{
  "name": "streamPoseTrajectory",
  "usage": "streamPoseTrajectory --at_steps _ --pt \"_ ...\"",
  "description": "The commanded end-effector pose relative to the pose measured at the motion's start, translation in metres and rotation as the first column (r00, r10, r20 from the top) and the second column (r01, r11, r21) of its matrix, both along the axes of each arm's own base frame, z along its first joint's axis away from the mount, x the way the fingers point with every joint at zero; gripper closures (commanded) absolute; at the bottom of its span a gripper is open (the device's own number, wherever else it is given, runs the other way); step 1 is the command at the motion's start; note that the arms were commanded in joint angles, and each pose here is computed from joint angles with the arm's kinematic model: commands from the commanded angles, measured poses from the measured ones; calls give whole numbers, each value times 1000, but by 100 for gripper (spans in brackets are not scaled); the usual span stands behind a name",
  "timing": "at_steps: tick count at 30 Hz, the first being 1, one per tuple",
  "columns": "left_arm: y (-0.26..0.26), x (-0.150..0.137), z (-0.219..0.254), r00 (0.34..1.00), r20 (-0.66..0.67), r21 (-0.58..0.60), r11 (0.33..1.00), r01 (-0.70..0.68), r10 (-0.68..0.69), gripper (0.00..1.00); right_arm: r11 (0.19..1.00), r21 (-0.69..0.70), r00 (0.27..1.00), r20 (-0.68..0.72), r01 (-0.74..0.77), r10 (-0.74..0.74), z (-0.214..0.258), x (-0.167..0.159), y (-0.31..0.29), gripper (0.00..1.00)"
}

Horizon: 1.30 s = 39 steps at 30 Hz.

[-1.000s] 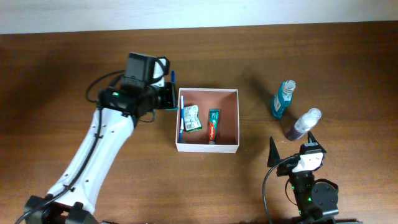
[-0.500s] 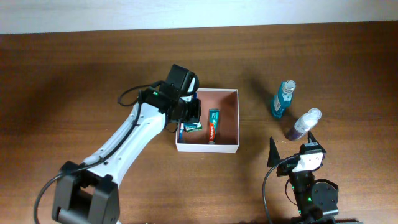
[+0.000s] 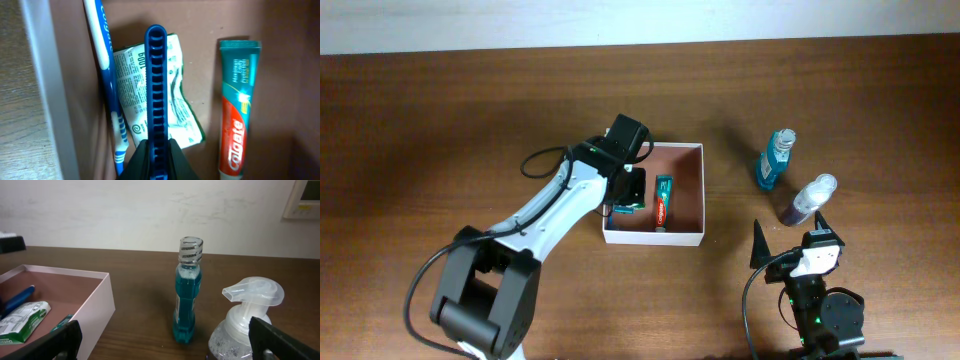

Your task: Pack container

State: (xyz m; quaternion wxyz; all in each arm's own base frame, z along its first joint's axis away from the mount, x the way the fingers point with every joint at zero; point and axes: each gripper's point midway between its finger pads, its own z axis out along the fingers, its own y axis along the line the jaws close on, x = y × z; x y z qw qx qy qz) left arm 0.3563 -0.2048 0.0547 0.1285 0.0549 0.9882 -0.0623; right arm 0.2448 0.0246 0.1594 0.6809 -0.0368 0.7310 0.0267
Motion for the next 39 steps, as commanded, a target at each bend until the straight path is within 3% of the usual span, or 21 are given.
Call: streamPoseTrajectory --at_steps 1,3,4,5,11,14,18,24,26,27,28,32,39 --pt "0 6 -4 1000 8 16 1000 -16 15 99 1000 -7 1000 -5 6 -6 -3 0 -2 2" --pt "-1 6 -4 1000 7 8 1000 -13 13 94 1000 -7 1000 -5 6 -6 -3 0 -2 2" --pt "-2 5 -4 1000 3 3 1000 -11 11 80 1000 -7 1000 -5 6 -6 -3 0 -2 2" --pt "-3 4 -4 1000 -1 -5 1000 -7 7 73 1000 -7 1000 -5 6 -6 -3 0 -2 2" --pt "-15 8 19 999 24 -63 997 40 -38 60 1000 -7 1000 -5 6 -6 -3 0 -2 2" --pt "-18 14 49 996 85 -92 995 49 -42 59 1000 -7 1000 -5 6 -6 -3 0 -2 2" --pt "-16 22 94 981 189 -121 991 60 -36 48 1000 -7 1000 -5 6 -6 -3 0 -2 2" --pt "60 35 133 953 274 -57 992 -115 127 36 1000 -7 1000 -5 6 -6 -3 0 -2 2" --pt "107 41 132 934 283 22 972 -235 219 20 1000 -7 1000 -5 6 -6 -3 0 -2 2" --pt "125 41 131 925 285 63 958 -279 251 4 1000 -7 1000 -5 6 -6 -3 0 -2 2" --pt "164 40 130 900 296 139 918 -371 319 1 1000 -7 1000 -5 6 -6 -3 0 -2 2" --pt "192 42 130 876 295 137 890 -435 382 1 1000 -7 1000 -5 6 -6 -3 0 -2 2" --pt "197 42 130 871 295 137 885 -445 392 1 1000 -7 1000 -5 6 -6 -3 0 -2 1"
